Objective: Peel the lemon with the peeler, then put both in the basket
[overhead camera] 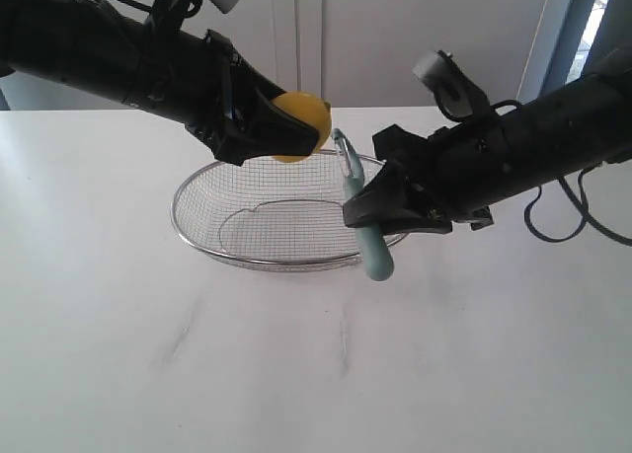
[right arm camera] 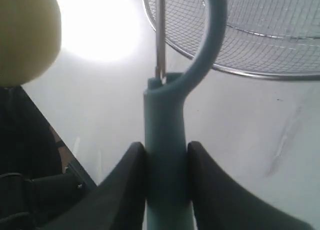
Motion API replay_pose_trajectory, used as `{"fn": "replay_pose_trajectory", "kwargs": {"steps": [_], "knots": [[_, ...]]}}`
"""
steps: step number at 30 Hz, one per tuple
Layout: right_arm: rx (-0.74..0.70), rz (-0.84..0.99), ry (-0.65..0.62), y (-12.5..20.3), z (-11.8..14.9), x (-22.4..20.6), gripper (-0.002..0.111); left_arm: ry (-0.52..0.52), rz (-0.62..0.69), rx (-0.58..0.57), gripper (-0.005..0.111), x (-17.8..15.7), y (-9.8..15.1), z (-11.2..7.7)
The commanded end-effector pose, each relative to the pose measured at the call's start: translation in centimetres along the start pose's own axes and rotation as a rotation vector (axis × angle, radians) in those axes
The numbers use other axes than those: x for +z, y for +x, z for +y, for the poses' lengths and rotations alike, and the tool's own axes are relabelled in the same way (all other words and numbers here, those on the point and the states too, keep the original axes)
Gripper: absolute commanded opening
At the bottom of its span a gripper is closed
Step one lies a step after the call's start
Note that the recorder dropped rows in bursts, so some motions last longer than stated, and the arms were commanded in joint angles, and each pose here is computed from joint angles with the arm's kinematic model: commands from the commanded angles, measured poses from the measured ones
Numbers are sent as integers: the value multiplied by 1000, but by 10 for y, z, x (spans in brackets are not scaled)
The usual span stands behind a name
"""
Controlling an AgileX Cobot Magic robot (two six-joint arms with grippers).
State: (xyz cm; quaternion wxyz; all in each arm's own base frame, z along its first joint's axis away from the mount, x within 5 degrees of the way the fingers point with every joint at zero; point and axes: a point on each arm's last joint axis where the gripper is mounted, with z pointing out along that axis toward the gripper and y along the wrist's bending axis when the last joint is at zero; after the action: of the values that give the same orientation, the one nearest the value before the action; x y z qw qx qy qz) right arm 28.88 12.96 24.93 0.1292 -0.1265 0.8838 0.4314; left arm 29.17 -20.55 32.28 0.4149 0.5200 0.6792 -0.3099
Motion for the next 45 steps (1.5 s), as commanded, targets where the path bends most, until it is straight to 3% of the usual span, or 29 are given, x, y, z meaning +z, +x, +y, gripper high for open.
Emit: {"fn": "replay_pose_trajectory", "kwargs": {"steps": [1, 13, 31, 45], "knots": [[-16, 1, -149, -2, 10, 1, 0, 12, -28, -13, 0, -4, -4, -4], [-18, -3, -210, -3, 16, 0, 0, 10, -28, -13, 0, -4, -4, -4], [0, -90, -161, -8, 19, -6, 0, 10, -28, -13, 0, -4, -4, -4], [-91, -193, -146, -5, 47, -33, 0, 10, -28, -13, 0, -4, -4, -4]]}}
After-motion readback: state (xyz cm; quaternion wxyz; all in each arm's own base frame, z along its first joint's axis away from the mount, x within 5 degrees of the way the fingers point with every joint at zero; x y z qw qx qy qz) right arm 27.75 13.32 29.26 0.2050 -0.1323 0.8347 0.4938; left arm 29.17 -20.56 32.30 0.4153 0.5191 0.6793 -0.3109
